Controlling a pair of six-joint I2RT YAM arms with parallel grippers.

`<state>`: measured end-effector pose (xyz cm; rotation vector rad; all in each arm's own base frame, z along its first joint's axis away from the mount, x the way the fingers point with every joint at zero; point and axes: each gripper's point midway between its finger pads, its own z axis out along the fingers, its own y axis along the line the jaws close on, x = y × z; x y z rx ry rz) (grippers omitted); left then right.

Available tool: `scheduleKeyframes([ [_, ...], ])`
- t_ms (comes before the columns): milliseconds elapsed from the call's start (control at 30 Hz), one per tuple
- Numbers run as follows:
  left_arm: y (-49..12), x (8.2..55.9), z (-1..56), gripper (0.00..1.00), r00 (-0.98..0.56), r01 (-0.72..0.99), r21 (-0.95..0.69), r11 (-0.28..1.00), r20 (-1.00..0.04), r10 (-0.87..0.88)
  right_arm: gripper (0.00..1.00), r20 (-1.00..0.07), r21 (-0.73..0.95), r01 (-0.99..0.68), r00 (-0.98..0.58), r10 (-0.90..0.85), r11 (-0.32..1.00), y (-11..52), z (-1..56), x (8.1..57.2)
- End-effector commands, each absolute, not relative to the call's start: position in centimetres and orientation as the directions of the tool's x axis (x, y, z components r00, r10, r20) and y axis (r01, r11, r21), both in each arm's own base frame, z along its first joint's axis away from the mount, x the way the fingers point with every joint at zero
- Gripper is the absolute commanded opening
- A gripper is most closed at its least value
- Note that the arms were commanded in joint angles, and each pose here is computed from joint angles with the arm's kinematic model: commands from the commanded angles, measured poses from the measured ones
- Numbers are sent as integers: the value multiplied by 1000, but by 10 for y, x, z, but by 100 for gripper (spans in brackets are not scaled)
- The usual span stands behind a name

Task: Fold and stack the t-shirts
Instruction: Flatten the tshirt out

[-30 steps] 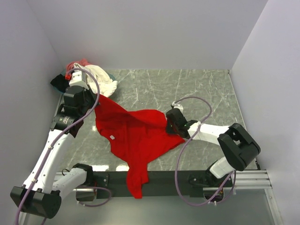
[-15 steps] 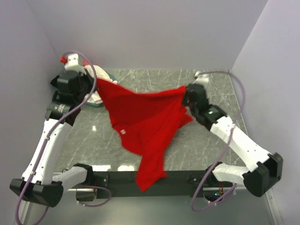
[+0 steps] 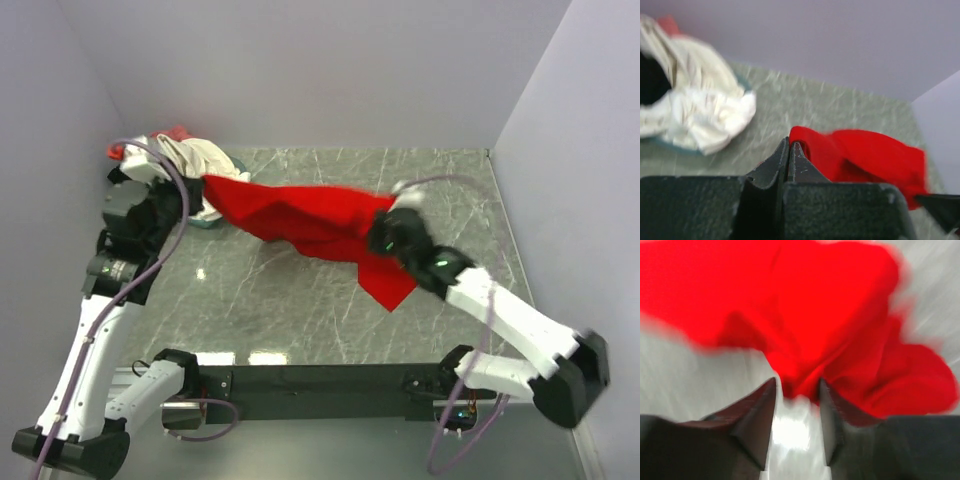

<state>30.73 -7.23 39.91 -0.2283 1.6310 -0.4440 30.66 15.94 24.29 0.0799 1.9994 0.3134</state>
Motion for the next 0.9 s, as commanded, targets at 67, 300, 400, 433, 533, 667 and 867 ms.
scheduleKeyframes([
  [67, -66, 301, 321, 1, -263, 26, -386, 922, -893, -366, 55, -734, 251, -153, -674, 84, 956, 206, 137, 256],
  [300, -68, 303, 288, 1, -313, 13, -376, 927, -882, -353, 64, -760, 183, -67, -643, 98, 981, 181, 138, 276],
  [400, -68, 304, 282, 1, -322, 7, -369, 929, -881, -347, 64, -733, 197, -56, -671, 109, 979, 185, 114, 283],
  [433, -68, 303, 277, 1, -331, 7, -363, 932, -880, -341, 64, -707, 200, -59, -699, 102, 978, 188, 100, 283],
  [533, -65, 302, 269, 1, -343, -8, -351, 936, -878, -332, 63, -675, 206, -63, -731, 96, 976, 197, 80, 284],
  [667, -64, 302, 267, 1, -345, -9, -350, 937, -878, -331, 63, -663, 208, -63, -743, 93, 976, 203, 67, 290],
  [867, -65, 302, 264, 1, -354, -12, -346, 938, -876, -327, 55, -628, 246, -94, -774, 85, 965, 219, 58, 290],
])
